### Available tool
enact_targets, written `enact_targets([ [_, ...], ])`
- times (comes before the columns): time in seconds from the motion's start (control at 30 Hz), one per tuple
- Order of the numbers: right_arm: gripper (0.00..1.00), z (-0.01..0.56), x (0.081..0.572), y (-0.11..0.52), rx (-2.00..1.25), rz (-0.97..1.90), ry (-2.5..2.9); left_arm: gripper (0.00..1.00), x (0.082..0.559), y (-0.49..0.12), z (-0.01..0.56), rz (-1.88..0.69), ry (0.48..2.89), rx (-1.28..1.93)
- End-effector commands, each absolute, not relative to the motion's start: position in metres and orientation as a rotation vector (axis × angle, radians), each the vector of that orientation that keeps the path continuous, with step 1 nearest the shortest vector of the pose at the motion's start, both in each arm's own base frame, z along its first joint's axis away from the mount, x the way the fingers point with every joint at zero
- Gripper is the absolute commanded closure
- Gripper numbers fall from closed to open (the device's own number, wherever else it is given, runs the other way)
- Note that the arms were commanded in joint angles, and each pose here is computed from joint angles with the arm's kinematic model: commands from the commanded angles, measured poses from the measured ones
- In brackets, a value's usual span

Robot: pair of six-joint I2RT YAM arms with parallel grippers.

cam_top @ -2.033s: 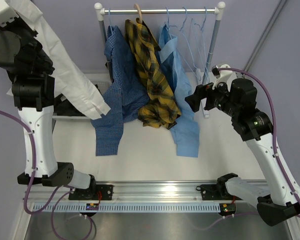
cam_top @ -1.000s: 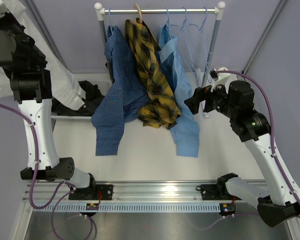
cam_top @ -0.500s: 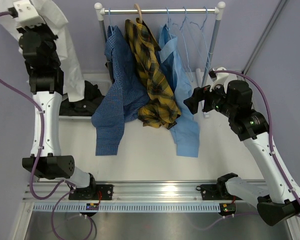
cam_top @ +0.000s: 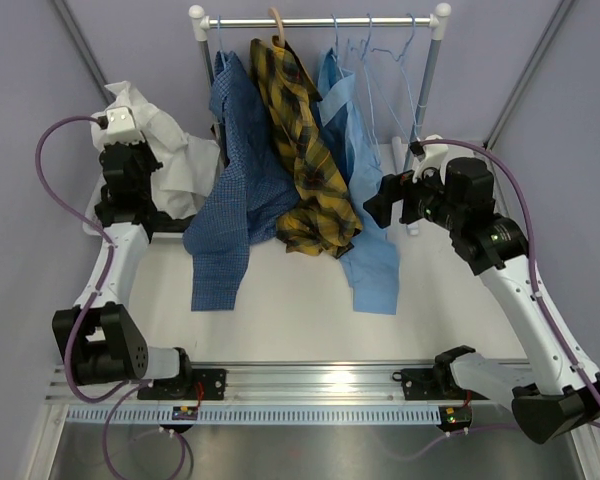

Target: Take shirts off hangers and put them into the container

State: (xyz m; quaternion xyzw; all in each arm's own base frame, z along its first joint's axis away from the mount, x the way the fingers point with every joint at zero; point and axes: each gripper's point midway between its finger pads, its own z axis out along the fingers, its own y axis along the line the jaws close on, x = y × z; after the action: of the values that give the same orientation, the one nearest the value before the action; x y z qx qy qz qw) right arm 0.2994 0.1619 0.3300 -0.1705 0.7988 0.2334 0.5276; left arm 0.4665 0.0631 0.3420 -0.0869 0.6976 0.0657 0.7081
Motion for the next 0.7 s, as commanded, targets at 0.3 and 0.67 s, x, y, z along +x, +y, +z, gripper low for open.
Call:
enact_targets([
  [0.3, 0.00, 0.332, 0.298, 0.181, -0.437, 0.690, 1.884, 1.00, 0.420, 0.144, 0.292, 0.380, 1.541, -0.516],
  [0.67, 0.01, 0.328, 0.291, 0.174, -0.426, 0.660, 1.896, 1.00, 0.399, 0.177, 0.198, 0.376, 1.838, -0.854],
])
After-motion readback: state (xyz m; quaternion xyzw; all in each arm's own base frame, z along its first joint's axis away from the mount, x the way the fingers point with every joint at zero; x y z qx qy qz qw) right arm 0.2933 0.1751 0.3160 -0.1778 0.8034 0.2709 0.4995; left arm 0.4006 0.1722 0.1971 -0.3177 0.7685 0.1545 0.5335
